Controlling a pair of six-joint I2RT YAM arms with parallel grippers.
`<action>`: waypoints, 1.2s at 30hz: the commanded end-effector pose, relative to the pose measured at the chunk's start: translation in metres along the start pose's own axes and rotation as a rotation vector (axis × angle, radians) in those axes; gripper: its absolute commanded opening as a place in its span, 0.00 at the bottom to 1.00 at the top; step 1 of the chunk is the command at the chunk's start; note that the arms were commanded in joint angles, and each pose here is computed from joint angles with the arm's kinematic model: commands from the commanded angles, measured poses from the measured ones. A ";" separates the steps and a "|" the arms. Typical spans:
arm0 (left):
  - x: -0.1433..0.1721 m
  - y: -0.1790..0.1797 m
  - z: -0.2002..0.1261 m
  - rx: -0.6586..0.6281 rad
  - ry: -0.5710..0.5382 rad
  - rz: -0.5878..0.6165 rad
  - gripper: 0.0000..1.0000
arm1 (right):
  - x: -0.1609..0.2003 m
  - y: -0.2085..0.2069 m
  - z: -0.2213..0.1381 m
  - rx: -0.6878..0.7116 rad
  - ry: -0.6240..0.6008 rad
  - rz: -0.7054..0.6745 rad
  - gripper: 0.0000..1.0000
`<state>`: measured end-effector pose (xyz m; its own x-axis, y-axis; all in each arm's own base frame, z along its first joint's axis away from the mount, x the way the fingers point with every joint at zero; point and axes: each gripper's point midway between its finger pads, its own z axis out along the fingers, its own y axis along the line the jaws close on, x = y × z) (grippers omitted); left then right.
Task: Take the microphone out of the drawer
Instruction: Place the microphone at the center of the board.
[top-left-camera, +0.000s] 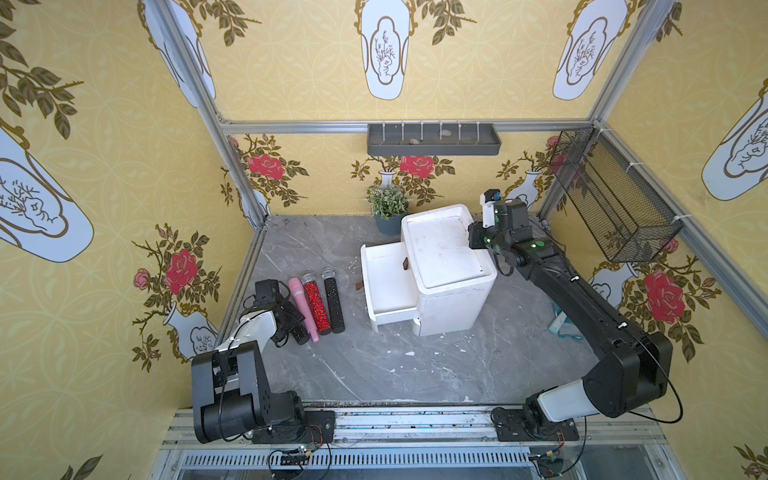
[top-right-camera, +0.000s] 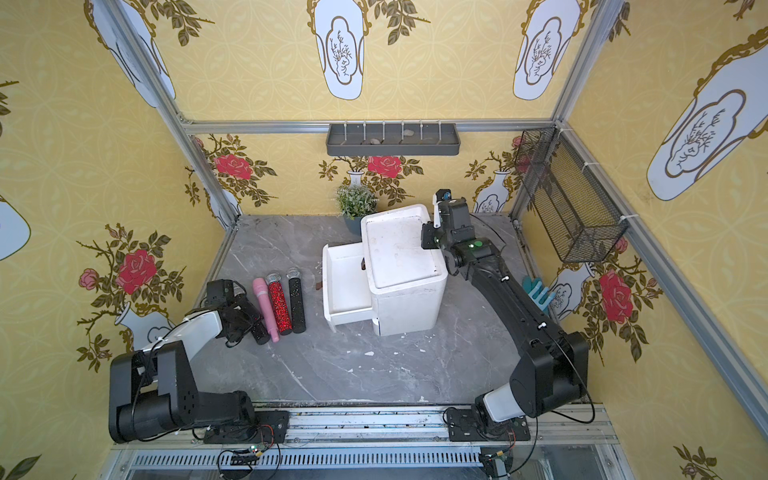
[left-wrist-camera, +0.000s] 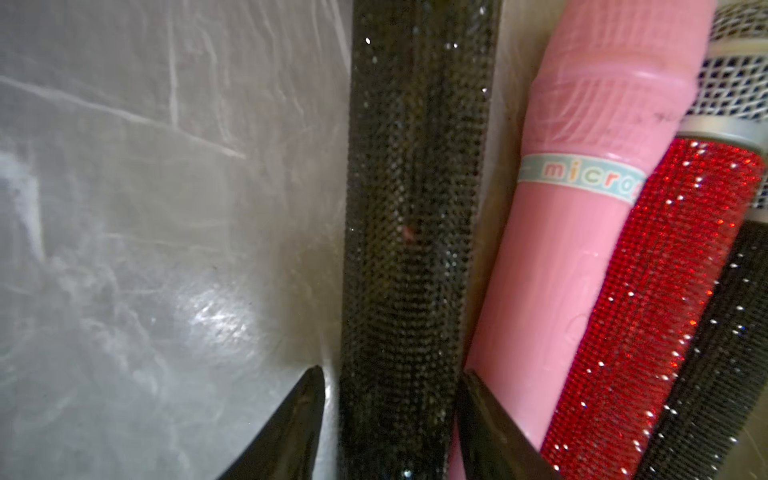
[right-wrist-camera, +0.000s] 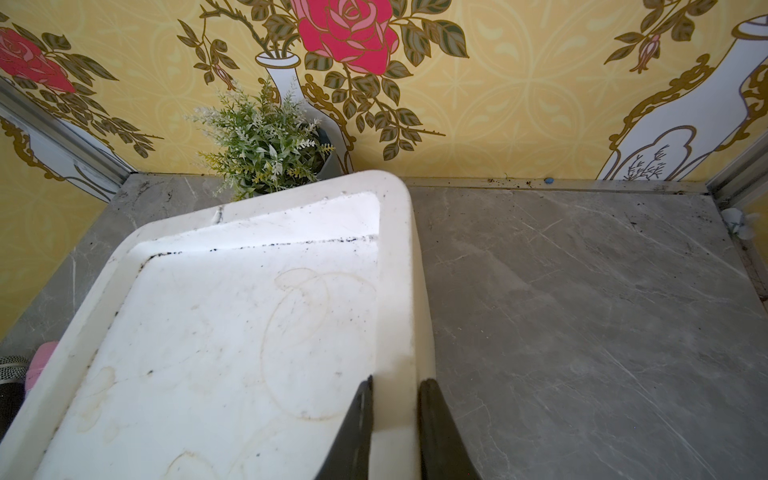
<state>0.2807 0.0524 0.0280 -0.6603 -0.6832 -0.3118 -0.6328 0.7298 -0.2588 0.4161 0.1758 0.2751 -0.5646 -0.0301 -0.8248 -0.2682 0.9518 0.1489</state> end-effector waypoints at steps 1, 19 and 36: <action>0.000 -0.002 -0.005 0.008 0.004 -0.003 0.58 | 0.049 -0.009 0.001 0.032 0.193 0.002 0.15; -0.002 -0.116 -0.099 0.561 -0.056 0.025 0.46 | 0.049 -0.008 0.008 0.028 0.208 0.006 0.15; 0.056 -0.226 -0.085 0.851 0.161 0.103 0.05 | 0.053 -0.008 0.007 0.034 0.218 0.006 0.15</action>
<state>0.3415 -0.1415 0.1348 -0.7901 -0.5667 -0.2336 -0.1481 0.5464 -0.8243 0.4190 0.1767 0.2705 -0.5831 -0.0393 -0.8114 -0.2636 0.9539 0.1432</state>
